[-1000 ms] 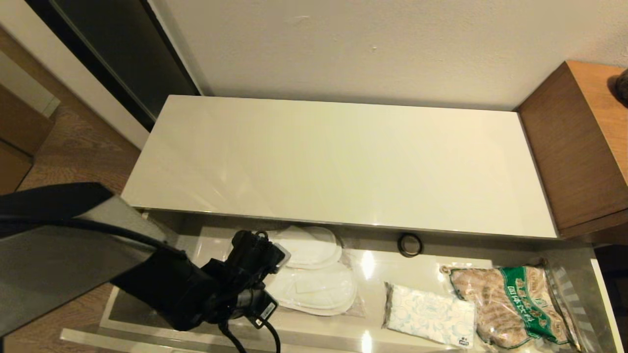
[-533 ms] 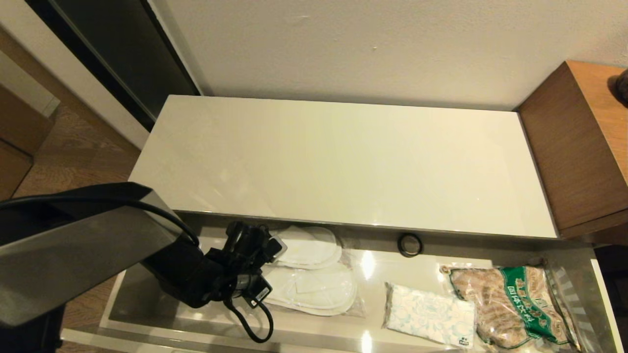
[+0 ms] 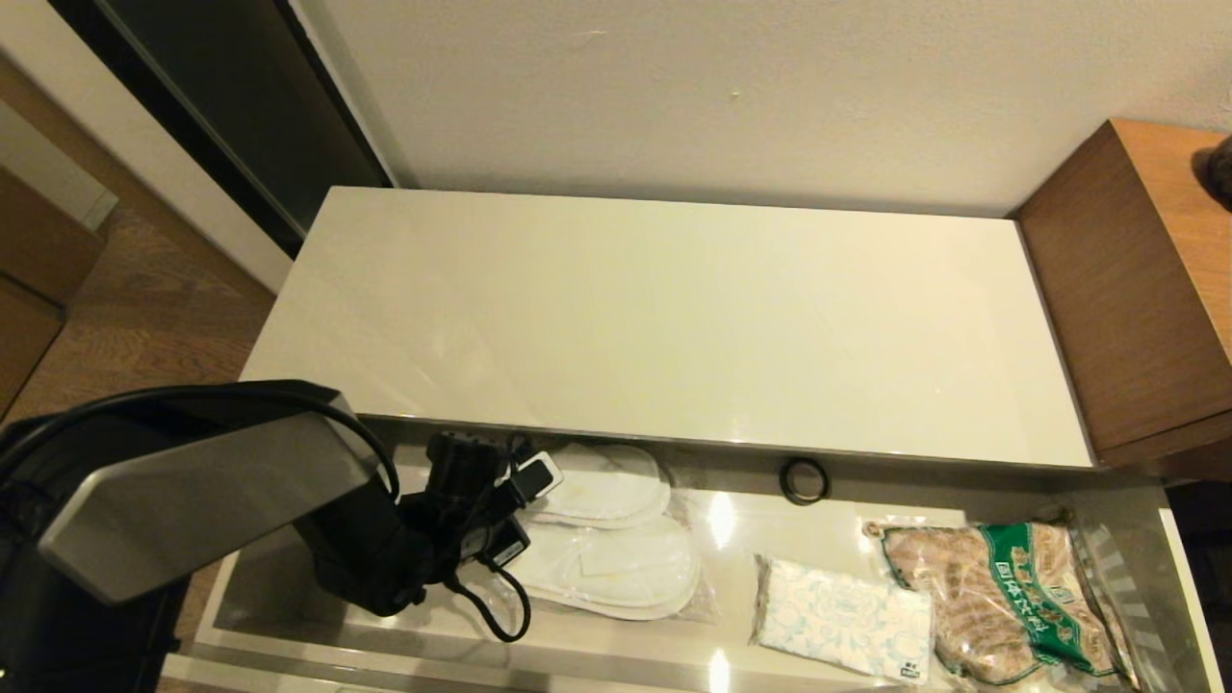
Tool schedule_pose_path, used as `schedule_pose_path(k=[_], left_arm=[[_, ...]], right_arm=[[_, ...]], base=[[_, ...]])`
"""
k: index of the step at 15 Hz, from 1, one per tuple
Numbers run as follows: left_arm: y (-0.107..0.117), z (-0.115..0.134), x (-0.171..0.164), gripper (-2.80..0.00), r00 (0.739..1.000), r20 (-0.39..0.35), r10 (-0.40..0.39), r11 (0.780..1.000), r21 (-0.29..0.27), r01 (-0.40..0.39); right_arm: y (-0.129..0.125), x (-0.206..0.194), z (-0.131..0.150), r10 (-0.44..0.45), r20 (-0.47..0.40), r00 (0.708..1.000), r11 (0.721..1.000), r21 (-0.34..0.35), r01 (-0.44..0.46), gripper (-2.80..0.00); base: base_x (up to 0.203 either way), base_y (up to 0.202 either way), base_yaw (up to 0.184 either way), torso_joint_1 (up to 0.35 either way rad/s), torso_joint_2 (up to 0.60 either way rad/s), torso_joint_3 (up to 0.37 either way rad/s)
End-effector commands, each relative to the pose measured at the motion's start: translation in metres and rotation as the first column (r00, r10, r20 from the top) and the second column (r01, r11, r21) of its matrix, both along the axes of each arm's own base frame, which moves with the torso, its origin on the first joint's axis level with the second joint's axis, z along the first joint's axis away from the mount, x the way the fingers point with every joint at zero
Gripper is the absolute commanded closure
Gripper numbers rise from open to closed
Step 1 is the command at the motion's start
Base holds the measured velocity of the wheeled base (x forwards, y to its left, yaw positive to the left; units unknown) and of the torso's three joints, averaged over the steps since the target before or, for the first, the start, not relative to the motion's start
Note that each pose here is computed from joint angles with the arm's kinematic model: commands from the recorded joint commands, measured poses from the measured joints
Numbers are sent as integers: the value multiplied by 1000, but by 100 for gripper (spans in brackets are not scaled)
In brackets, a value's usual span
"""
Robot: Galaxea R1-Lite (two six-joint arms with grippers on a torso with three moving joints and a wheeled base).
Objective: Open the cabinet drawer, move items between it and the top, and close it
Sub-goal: Take out the disposable slippers from the drawer
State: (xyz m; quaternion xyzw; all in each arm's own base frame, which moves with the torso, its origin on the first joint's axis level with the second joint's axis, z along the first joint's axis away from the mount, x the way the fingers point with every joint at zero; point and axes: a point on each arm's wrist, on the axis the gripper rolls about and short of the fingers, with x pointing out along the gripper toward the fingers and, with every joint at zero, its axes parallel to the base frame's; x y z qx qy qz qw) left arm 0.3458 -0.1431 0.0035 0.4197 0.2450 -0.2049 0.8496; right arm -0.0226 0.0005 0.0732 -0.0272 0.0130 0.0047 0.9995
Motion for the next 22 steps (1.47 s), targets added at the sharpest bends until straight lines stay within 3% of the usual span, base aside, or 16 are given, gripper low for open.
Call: schedule_pose_path(k=[1, 5, 6, 9, 17, 22], left_arm=[[2, 3, -4, -280, 1000, 2, -23, 1000, 9, 23], [4, 16, -12, -280, 994, 20, -104, 994, 41, 103], [4, 16, -14, -280, 985, 14, -173, 982, 74, 171], [7, 6, -15, -280, 961, -24, -277, 953, 124, 278], [-2, -14, 0, -280, 952, -34, -304, 945, 117, 306], [-7, -46, 6, -280, 947, -81, -309, 940, 124, 318]], right_arm=[[0, 0, 0, 0, -1, 1000, 1000, -1, 0, 0], [0, 0, 0, 0, -1, 1000, 1000, -1, 0, 0], [0, 0, 0, 0, -1, 1000, 1000, -1, 0, 0], [0, 0, 0, 0, -1, 1000, 1000, -1, 0, 0], [0, 0, 0, 0, -1, 1000, 1000, -1, 0, 0], [0, 0, 0, 2, -1, 1000, 1000, 0, -2, 0]], base=[[0, 0, 0, 0, 0, 0], [0, 0, 0, 0, 0, 0], [0, 0, 0, 0, 0, 0], [0, 0, 0, 0, 0, 0], [0, 0, 0, 0, 0, 0], [0, 0, 0, 0, 0, 0]])
